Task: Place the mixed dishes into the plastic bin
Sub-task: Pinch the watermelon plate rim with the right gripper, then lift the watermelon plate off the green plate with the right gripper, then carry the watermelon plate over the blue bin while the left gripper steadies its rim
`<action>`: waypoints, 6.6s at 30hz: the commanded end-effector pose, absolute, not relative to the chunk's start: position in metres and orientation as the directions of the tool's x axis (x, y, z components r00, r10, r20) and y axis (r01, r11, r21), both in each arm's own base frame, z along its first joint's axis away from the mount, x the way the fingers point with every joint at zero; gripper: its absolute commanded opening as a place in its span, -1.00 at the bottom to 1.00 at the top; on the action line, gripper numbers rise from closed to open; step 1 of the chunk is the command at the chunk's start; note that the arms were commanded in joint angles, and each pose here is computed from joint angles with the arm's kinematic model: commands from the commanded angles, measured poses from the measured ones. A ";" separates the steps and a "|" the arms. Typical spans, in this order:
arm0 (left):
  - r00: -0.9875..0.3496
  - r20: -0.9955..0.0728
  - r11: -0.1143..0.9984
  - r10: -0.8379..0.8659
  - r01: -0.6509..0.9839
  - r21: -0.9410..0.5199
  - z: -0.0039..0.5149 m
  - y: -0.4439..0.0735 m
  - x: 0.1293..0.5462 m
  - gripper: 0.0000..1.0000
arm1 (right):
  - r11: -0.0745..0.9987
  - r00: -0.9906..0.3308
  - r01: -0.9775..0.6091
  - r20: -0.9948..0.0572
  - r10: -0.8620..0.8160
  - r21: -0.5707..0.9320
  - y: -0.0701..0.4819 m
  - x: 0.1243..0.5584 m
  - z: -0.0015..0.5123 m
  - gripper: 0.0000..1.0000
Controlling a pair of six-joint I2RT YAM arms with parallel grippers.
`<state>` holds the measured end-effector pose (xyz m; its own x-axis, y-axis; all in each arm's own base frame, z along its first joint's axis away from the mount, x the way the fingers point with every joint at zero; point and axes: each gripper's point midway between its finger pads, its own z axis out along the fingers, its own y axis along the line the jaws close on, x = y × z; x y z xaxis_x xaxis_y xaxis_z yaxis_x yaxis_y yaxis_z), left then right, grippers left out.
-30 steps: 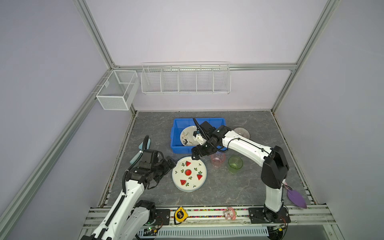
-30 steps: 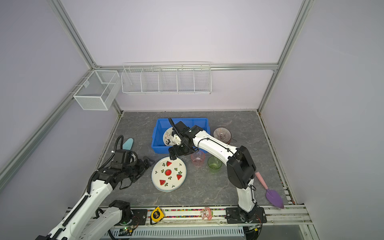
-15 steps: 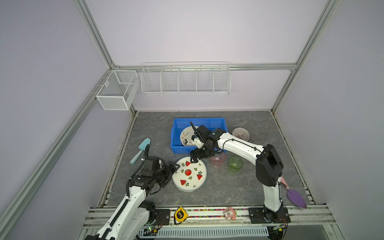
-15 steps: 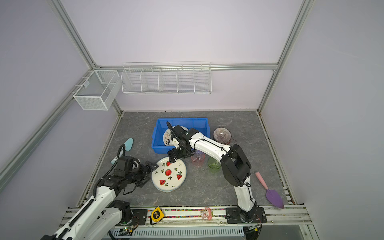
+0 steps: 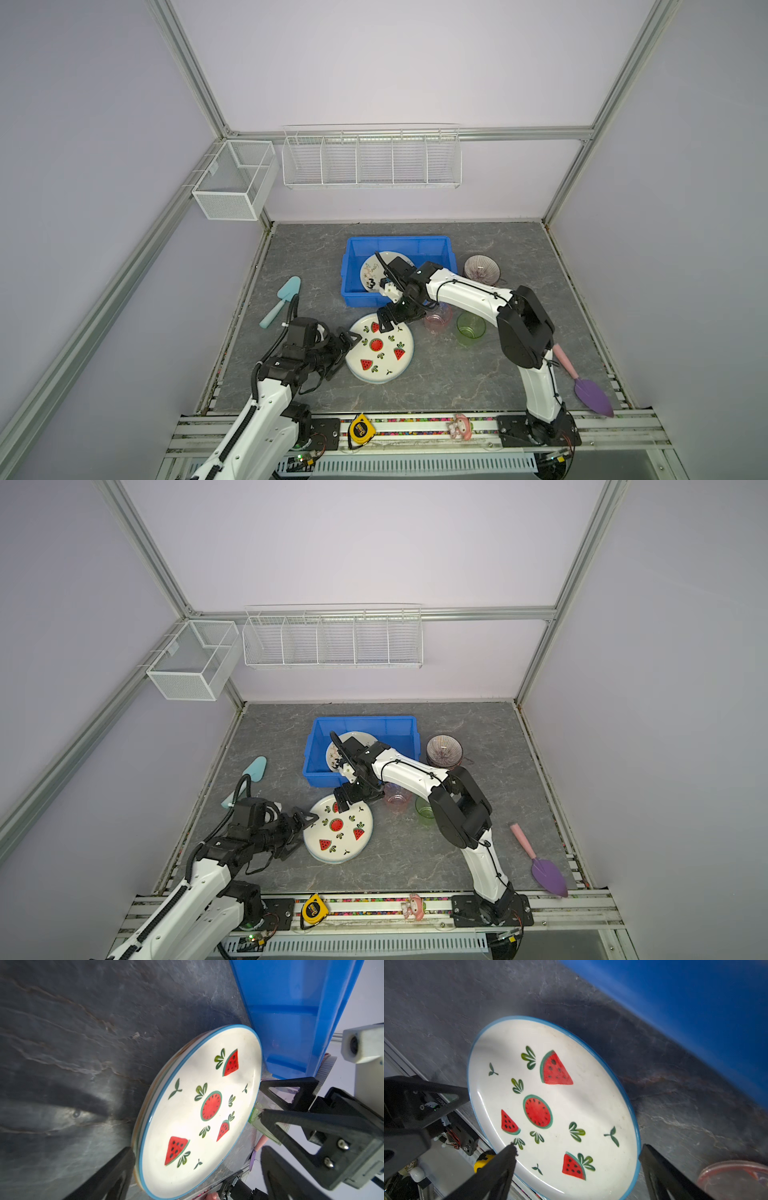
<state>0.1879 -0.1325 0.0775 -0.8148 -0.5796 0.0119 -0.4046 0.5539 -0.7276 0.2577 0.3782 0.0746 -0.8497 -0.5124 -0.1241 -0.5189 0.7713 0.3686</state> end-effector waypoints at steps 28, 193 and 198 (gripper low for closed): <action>-0.815 0.016 0.552 -0.579 -0.407 -0.728 0.074 -0.134 0.188 0.87 | 0.780 -0.839 -0.536 -0.102 -0.534 0.322 0.389 0.253 0.060 0.91; -0.810 -0.447 0.274 -0.379 0.363 -0.891 0.268 -0.204 0.316 -1.00 | 0.469 -0.957 -0.283 -0.281 -0.075 0.837 0.306 0.330 0.242 0.29; -0.808 -0.457 0.298 -0.371 0.362 -0.883 0.265 -0.205 0.318 -1.00 | 0.466 -0.957 -0.280 -0.282 -0.068 0.839 0.309 0.335 0.241 0.16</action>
